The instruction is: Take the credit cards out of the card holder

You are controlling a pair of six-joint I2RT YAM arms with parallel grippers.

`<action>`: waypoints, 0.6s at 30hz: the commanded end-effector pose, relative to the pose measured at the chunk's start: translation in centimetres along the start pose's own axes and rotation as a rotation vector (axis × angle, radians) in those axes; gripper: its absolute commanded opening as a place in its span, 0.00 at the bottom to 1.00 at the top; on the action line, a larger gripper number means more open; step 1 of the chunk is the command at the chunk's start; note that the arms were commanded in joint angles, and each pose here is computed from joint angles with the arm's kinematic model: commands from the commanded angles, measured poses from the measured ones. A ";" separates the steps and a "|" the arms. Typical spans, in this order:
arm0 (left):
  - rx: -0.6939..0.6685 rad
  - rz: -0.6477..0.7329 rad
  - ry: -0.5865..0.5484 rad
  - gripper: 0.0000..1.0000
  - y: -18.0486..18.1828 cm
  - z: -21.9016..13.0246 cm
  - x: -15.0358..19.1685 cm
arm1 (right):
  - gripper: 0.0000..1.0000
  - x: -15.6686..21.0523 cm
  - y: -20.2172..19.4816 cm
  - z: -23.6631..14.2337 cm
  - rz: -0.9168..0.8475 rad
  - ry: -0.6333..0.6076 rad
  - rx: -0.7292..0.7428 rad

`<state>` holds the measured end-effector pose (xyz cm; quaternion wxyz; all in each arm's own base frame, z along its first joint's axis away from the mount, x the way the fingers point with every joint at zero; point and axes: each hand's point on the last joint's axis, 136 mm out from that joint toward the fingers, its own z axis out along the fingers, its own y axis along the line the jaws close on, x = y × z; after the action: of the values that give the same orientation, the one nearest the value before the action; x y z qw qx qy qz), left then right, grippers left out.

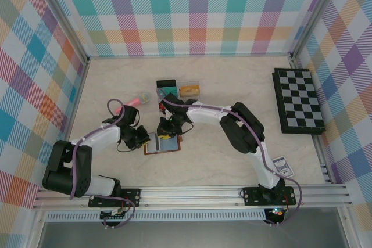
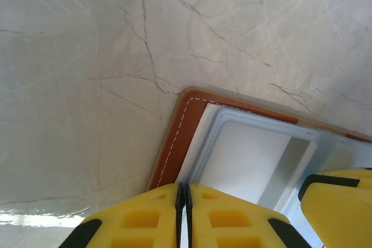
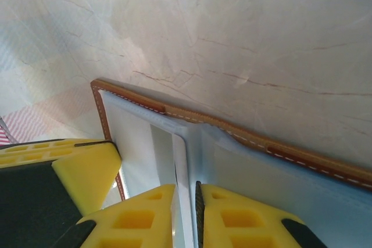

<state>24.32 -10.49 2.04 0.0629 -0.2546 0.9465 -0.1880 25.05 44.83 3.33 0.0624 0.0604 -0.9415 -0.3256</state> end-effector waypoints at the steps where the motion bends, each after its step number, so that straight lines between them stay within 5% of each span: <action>1: -0.037 0.007 0.021 0.12 1.1 0.8 0.9 | 0.18 0.5 0.3 0.9 -0.026 0.038 -0.006; 9: -0.037 0.003 0.023 0.12 1.3 0.9 1.0 | 0.18 0.8 -0.7 1.5 -0.017 0.057 0.021; 18: -0.031 0.005 0.026 0.08 1.2 0.9 1.1 | 0.06 0.8 0.5 1.2 -0.041 0.053 -0.027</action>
<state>24.45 -10.53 1.93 0.0677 -0.2538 0.9459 -0.1906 24.84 45.10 2.81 0.0707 0.0716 -0.9394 -0.3279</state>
